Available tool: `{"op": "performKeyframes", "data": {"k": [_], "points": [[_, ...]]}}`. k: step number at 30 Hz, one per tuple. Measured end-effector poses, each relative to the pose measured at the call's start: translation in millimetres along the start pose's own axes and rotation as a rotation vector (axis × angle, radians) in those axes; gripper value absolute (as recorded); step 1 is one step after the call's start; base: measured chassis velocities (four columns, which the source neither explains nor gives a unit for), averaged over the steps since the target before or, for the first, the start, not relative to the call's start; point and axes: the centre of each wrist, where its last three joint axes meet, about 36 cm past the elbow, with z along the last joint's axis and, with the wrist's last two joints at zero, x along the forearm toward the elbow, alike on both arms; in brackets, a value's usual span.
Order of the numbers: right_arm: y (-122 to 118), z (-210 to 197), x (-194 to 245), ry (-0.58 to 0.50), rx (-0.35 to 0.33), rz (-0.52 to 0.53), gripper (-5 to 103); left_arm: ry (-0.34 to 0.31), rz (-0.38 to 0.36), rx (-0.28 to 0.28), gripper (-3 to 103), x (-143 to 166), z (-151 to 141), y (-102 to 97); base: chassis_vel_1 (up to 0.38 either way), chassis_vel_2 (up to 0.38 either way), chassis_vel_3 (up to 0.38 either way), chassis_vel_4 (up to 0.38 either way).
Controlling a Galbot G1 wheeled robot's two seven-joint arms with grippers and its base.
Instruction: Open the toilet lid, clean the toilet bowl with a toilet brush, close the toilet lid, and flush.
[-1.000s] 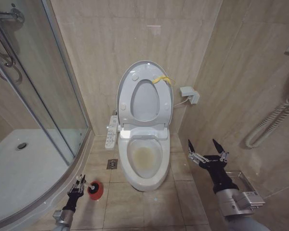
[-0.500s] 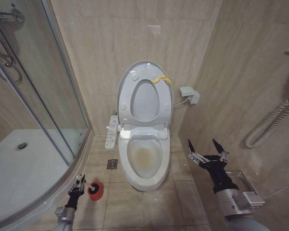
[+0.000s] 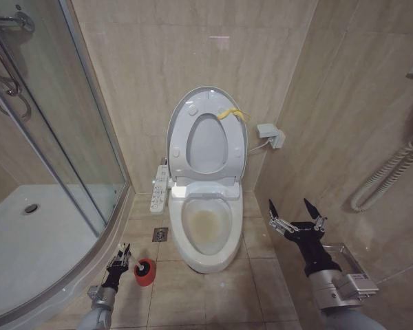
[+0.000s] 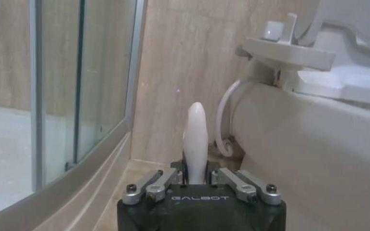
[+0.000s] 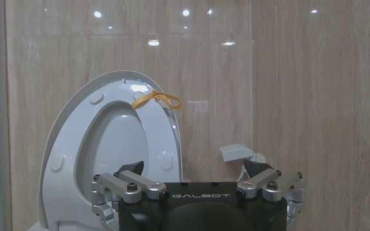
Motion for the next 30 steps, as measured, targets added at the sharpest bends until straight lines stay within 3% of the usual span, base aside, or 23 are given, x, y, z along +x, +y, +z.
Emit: {"op": "performKeyframes", "data": {"k": [6, 9, 30], "points": [[0, 0, 0, 0.000, 0.000, 0.000, 100, 0.078, 0.007, -0.079, 20, 11, -15, 5.4, 0.000, 0.000, 0.000, 0.000], [0, 0, 0, 0.000, 0.000, 0.000, 100, 0.083, 0.006, -0.093, 20, 9, -20, 5.8, 0.000, 0.000, 0.000, 0.000], [0, 0, 0, 0.000, 0.000, 0.000, 100, 0.098, -0.027, -0.092, 20, -7, -29, -2.8, 0.000, 0.000, 0.000, 0.000]]}}
